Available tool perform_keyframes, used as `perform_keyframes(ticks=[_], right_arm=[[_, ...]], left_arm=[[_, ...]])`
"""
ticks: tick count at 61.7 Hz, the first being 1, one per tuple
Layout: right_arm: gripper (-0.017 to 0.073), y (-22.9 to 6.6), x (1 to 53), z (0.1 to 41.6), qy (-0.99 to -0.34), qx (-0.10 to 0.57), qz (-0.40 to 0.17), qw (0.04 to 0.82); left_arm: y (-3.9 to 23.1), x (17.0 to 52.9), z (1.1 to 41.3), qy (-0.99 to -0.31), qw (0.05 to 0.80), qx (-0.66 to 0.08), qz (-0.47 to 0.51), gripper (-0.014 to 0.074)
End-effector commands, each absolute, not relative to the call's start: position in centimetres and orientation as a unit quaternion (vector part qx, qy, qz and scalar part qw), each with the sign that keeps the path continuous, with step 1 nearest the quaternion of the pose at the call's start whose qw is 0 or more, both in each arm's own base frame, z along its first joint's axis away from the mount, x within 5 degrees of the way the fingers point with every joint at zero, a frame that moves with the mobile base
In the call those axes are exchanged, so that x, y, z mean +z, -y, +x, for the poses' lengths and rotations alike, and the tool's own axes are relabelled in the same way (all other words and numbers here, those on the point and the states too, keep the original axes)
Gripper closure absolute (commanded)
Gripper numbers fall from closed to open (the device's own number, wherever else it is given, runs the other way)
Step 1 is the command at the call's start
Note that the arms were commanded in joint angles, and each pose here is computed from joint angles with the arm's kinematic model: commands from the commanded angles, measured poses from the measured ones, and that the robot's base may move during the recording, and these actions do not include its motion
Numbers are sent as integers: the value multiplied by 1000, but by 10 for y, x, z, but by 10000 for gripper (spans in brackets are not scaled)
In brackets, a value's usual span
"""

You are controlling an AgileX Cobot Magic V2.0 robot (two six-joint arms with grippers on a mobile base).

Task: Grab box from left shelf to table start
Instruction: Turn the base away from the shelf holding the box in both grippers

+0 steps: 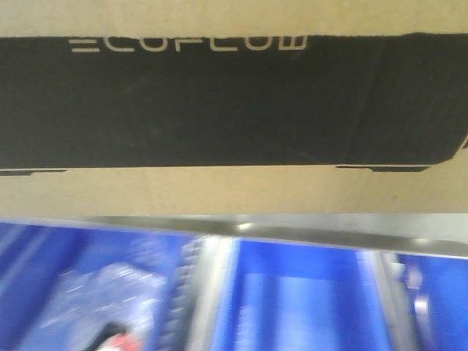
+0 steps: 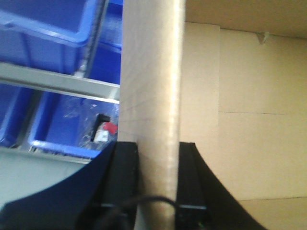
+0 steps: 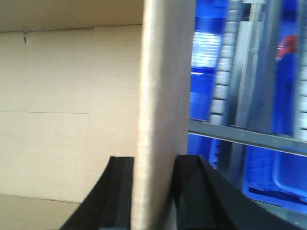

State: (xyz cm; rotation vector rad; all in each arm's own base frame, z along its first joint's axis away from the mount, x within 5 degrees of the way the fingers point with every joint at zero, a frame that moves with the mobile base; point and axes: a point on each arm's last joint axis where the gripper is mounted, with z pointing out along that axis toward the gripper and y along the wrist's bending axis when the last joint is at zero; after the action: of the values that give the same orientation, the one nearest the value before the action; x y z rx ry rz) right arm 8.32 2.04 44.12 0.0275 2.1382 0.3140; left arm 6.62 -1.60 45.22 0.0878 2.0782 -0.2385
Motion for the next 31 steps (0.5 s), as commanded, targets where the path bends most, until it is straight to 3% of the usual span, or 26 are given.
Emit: perform_keyframes(ticks=[1,31], right_arm=[[533,-10,459,85,-839,73,16,539],[533,-10,458,85,-840,73,16,537]], left_arm=[[14,477,62,-799,589,-116,27,647],[14,477,62,-799,589,-116,27,647]])
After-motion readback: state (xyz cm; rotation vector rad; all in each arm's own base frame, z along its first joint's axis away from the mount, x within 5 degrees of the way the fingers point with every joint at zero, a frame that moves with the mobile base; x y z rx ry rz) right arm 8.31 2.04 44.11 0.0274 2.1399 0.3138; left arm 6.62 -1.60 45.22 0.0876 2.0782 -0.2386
